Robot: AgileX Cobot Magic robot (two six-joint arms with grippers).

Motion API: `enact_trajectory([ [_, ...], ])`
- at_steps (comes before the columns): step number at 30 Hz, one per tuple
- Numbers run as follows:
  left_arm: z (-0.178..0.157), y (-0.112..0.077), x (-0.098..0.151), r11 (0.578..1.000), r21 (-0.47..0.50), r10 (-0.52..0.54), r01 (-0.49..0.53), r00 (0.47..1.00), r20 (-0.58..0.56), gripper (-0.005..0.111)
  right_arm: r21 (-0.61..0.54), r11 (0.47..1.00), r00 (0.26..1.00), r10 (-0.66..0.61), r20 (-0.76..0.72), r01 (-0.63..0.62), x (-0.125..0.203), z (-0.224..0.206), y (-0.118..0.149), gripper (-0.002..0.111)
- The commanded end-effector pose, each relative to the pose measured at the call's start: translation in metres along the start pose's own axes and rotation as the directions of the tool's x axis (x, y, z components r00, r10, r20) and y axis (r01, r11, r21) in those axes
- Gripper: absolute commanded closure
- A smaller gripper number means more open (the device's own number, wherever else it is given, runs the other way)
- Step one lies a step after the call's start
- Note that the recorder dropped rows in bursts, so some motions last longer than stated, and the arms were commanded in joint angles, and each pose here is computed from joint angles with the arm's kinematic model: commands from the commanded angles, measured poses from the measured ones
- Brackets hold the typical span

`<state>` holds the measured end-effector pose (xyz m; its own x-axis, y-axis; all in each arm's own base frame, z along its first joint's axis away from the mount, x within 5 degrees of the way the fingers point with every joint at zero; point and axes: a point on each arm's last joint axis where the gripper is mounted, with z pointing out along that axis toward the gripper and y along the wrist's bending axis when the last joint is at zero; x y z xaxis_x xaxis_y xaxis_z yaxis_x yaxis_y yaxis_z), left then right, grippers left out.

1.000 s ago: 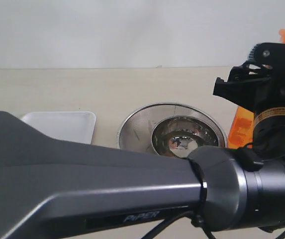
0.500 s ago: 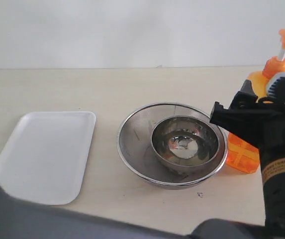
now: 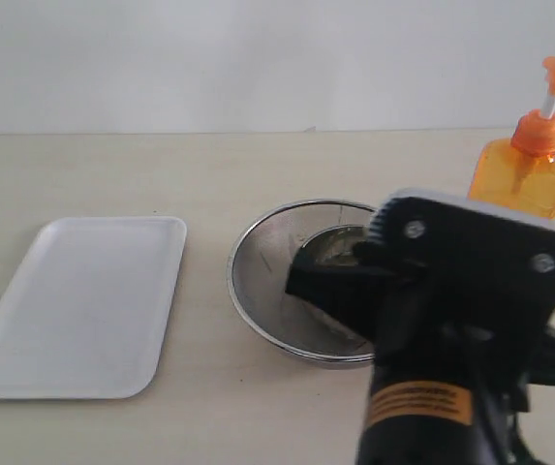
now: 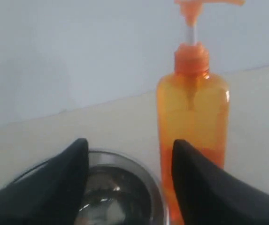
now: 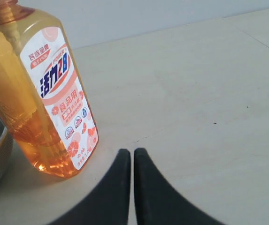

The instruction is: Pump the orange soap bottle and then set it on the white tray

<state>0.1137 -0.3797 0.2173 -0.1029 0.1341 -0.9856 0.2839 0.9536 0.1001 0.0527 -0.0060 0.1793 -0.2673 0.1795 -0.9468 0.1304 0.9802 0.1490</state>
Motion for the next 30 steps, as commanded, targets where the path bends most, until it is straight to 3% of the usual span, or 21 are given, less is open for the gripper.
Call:
enact_trajectory([
  [1, -0.015, 0.036, 0.002, 0.997, -0.021, -0.068, 0.068, 0.997, -0.026, 0.057, -0.001, 1.000, 1.000, -0.007, 0.011, 0.007, -0.001, 0.000, 0.000, 0.108],
  [11, -0.055, 0.125, 0.006, 0.996, 0.011, -0.089, 0.089, 0.996, -0.025, 0.057, -0.001, 1.000, 1.000, -0.007, 0.011, 0.007, -0.001, 0.000, 0.000, 0.108],
  [16, -0.066, 0.156, 0.013, 0.996, 0.061, -0.065, 0.064, 0.998, 0.018, 0.057, 0.000, 1.000, 1.000, -0.007, 0.010, 0.007, -0.001, 0.000, 0.000, 0.108],
  [26, -0.072, 0.177, 0.026, 0.997, 0.062, -0.050, 0.050, 0.999, 0.008, 0.057, 0.001, 1.000, 1.000, -0.014, 0.010, 0.014, -0.001, 0.000, 0.000, 0.108],
  [30, -0.073, 0.183, 0.033, 0.997, 0.055, -0.054, 0.055, 0.999, -0.005, 0.057, 0.045, 0.977, 0.974, -0.214, 0.081, 0.211, -0.008, -0.001, -0.002, 0.108],
])
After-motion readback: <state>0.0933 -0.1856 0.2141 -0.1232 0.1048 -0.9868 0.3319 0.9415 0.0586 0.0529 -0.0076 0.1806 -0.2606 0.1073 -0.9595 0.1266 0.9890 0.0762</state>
